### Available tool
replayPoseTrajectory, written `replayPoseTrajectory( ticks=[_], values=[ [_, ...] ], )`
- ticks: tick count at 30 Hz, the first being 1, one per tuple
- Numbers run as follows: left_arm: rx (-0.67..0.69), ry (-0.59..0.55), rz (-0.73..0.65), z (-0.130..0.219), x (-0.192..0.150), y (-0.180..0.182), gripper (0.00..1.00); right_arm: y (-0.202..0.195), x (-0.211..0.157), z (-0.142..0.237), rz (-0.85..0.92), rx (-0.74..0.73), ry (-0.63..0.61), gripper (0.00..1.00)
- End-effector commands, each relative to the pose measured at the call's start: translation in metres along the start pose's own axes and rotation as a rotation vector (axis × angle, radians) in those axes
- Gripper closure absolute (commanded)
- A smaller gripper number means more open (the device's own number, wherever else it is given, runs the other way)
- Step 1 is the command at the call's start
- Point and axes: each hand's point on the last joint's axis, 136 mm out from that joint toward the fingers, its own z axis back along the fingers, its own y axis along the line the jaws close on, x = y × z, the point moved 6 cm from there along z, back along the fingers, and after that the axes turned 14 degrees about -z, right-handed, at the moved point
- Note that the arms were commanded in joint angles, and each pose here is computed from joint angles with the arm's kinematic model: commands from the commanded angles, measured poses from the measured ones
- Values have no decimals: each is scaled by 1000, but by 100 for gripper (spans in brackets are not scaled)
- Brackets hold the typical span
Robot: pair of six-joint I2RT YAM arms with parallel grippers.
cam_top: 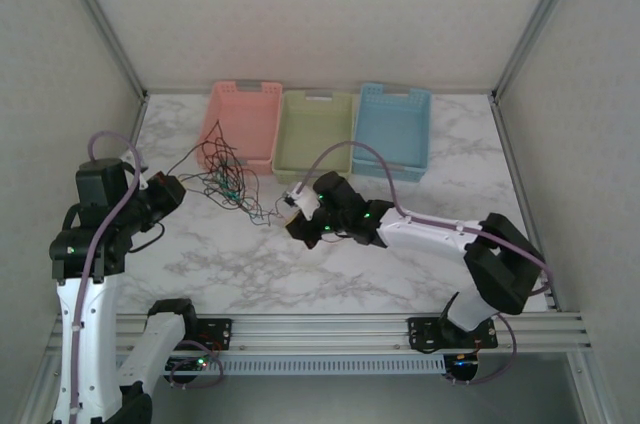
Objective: Untangle the cables
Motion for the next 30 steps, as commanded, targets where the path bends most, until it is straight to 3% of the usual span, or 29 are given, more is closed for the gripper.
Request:
replayPoseTrajectory(
  ticks=[1, 6, 12, 25, 30],
  values=[
    [115, -20, -47, 5, 0, 12, 100, -20, 2, 27, -21, -76, -61, 100],
    [213, -27, -63, 7, 0, 24, 100, -53, 3, 73, -89, -198, -161, 100],
    [239, -30, -70, 8, 0, 27, 100, -92, 4, 133, -187, -387, -319, 100],
    [348, -34, -118, 17, -4, 39, 100, -156, 0, 240, -560, -737, -583, 100],
    [301, -9, -100, 7, -8, 37, 100, -154, 7, 248, -582, -658, -604, 100]
  ],
)
